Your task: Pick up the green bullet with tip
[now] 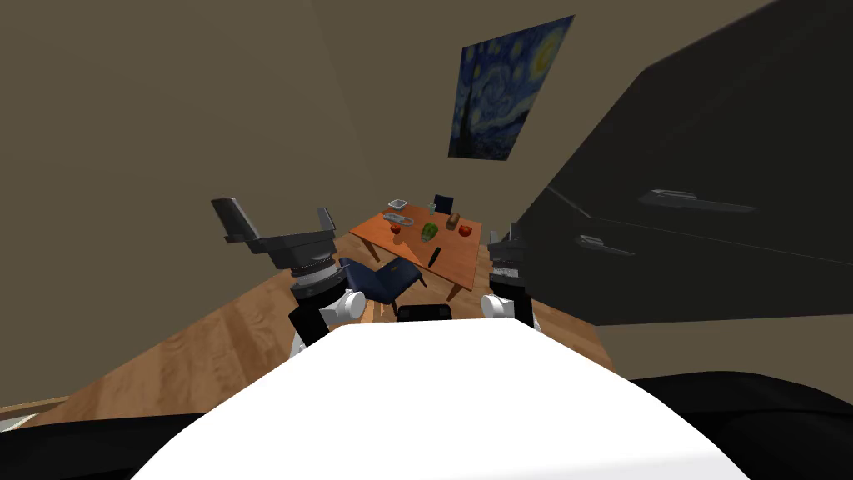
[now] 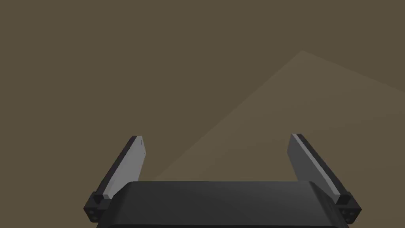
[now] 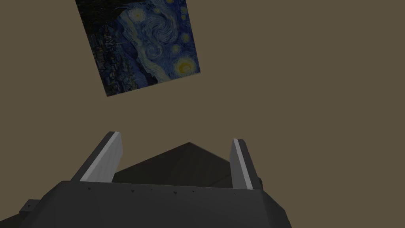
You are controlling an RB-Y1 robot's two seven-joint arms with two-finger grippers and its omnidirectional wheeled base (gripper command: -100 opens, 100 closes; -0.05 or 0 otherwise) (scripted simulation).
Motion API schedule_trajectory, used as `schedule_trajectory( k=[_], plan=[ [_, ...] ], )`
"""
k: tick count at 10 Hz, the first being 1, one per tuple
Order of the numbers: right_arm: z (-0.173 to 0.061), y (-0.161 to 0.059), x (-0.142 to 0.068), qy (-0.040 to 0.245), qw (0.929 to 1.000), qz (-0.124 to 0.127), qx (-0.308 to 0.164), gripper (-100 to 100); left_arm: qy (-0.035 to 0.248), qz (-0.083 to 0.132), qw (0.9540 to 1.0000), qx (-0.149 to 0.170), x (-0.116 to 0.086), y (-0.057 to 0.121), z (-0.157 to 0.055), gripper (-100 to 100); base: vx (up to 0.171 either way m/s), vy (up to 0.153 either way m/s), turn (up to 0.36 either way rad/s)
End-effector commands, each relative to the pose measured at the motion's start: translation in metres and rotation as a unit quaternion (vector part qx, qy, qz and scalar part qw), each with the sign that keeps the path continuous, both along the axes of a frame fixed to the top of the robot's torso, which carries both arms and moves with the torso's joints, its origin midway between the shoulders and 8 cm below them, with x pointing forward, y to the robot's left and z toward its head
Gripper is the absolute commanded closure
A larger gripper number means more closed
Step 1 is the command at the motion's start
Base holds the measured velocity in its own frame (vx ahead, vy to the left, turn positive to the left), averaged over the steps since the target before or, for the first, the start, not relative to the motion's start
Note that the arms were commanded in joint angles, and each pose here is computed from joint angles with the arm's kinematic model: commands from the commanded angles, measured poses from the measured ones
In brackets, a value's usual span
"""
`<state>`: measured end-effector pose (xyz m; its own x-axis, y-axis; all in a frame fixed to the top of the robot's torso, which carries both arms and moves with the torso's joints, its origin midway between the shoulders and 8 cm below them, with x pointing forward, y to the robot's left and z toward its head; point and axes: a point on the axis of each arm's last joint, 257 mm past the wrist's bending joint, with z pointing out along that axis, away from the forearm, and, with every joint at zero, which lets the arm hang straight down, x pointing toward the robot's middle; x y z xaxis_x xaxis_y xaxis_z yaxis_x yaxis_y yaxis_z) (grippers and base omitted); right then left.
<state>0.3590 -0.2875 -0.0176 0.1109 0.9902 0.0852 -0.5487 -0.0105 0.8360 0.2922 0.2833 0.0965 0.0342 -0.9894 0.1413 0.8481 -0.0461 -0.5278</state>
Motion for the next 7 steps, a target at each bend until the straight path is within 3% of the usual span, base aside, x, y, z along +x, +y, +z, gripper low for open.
schedule_trajectory(
  k=[1, 4, 7],
  plan=[
    [-0.004, 0.003, 0.002, 0.011, 0.9998, 0.004, -0.019, -100, 0.0, 0.0, 1.0, 0.0, 0.0, 0.0, 0.0, 0, -0.016, -0.023, 0.083],
    [-0.022, 0.013, 0.01, 0.049, 0.9957, 0.013, -0.077, -100, 0.0, 0.0, 1.0, 0.0, 0.0, 0.0, 0.0, 0, -0.046, -0.081, 0.181],
    [-0.056, 0.024, 0.019, 0.105, 0.9815, 0.02, -0.159, -100, 0.0, 0.0, 1.0, 0.0, 0.0, 0.0, 0.0, 0, -0.081, -0.131, 0.269]
  ],
)
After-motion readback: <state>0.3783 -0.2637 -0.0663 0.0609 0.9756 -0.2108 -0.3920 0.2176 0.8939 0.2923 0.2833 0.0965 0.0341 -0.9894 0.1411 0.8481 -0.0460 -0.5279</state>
